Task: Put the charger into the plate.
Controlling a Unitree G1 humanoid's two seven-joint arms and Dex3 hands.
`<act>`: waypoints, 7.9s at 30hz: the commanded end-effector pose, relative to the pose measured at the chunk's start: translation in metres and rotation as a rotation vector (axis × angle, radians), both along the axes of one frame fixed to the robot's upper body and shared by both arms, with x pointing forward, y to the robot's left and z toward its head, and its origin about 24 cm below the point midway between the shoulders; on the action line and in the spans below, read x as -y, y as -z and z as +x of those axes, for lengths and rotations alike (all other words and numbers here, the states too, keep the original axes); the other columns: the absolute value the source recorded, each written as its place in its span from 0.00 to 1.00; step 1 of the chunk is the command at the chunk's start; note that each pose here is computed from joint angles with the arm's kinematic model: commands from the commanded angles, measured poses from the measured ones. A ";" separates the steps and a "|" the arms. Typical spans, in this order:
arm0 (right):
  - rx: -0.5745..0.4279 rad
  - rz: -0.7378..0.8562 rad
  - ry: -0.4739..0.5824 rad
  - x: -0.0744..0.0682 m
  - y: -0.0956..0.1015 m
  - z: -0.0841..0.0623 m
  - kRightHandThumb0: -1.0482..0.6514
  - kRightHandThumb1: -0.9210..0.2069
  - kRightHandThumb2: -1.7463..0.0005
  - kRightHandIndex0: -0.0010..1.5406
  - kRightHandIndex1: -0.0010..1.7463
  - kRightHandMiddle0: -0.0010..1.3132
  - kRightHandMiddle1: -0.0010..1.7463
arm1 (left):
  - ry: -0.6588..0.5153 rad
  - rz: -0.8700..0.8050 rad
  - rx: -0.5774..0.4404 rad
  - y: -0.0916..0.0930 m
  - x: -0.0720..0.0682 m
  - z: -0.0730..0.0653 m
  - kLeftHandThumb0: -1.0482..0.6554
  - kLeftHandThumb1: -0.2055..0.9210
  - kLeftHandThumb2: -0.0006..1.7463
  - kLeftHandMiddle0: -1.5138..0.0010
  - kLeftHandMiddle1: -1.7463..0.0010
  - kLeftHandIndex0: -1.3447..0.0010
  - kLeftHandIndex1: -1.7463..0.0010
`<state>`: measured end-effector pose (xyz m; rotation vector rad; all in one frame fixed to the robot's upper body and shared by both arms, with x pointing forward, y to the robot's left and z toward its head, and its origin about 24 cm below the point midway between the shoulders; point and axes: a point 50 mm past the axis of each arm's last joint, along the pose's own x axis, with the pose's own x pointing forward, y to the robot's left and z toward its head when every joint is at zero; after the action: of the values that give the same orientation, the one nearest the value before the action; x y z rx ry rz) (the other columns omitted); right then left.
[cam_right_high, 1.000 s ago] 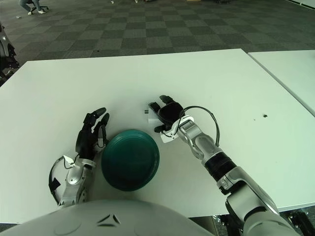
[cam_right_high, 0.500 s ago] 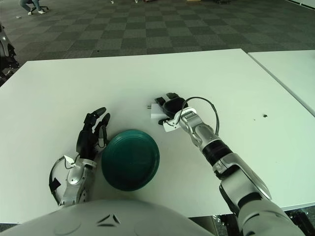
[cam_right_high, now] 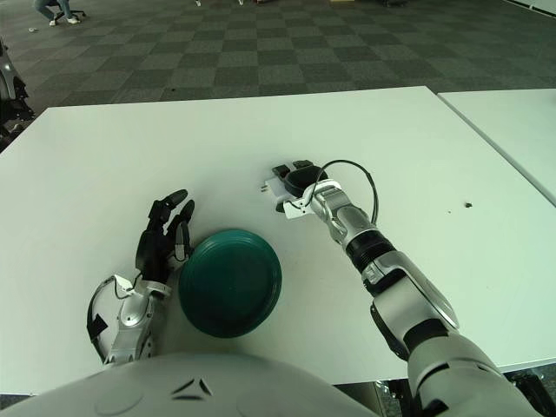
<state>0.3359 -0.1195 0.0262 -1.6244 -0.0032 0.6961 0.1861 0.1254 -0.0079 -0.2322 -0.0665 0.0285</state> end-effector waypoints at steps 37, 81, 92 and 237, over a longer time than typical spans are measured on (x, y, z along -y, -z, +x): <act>-0.182 -0.239 -0.168 0.021 0.073 -0.030 0.36 0.36 0.40 0.58 1.00 0.35 1.00 | -0.059 -0.065 -0.158 0.025 0.014 -0.032 0.12 1.00 0.51 0.72 1.00 0.96 0.50; 0.441 0.731 -0.419 -0.057 -0.135 -0.054 0.35 0.47 0.30 0.72 1.00 0.42 1.00 | -0.071 -0.038 -0.149 0.021 -0.003 -0.033 0.14 1.00 0.52 0.73 1.00 1.00 0.51; 0.293 0.683 -0.588 -0.068 -0.124 -0.082 0.35 0.47 0.30 0.76 1.00 0.42 1.00 | -0.048 -0.103 -0.123 0.017 -0.001 -0.032 0.15 1.00 0.53 0.76 1.00 1.00 0.57; 0.264 0.866 -0.608 -0.046 -0.063 -0.110 0.01 0.00 0.49 0.00 0.00 0.00 0.00 | -0.026 -0.114 -0.078 0.004 -0.012 -0.022 0.09 1.00 0.50 0.84 1.00 1.00 0.56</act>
<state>0.2232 -0.0729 0.0833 -0.8534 -0.8903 0.7898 0.1659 0.1384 -0.0020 -0.3302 -0.0529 0.0669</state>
